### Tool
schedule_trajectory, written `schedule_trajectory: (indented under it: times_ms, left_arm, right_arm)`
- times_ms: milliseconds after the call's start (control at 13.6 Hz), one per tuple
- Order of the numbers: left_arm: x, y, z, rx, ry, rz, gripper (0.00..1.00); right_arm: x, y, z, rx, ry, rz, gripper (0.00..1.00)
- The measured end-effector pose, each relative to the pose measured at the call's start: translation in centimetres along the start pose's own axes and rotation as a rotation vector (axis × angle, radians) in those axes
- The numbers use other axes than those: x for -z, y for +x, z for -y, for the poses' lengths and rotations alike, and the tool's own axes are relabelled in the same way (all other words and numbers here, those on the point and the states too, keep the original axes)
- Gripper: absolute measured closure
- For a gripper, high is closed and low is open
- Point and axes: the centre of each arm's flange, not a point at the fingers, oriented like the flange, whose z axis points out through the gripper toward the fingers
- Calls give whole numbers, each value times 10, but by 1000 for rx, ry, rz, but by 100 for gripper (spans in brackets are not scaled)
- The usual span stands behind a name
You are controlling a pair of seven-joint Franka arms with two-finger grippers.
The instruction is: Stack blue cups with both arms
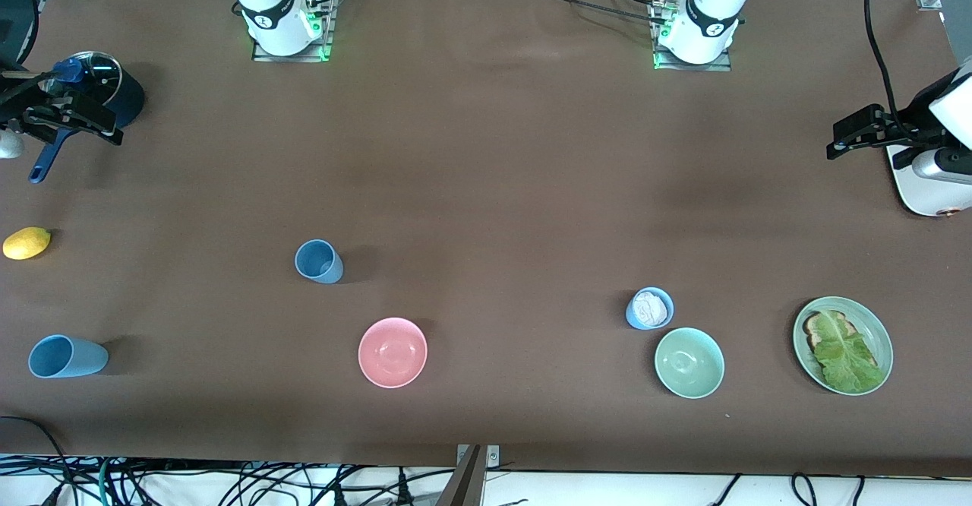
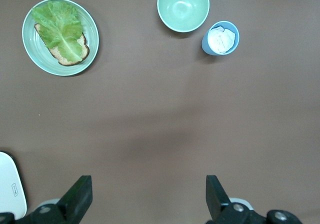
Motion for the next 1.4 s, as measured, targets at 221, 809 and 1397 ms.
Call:
schedule_trajectory:
  times_ms: [221,809,1397]
  left_arm:
    - [0,0,0,0,0,0,0]
    - [0,0,0,0,0,1,0]
    - [0,0,0,0,0,1,0]
  right_arm:
    - [0,0,0,0,0,0,0]
    - [0,0,0,0,0,0,0]
    - [-3,-5,0,1,2,41,0]
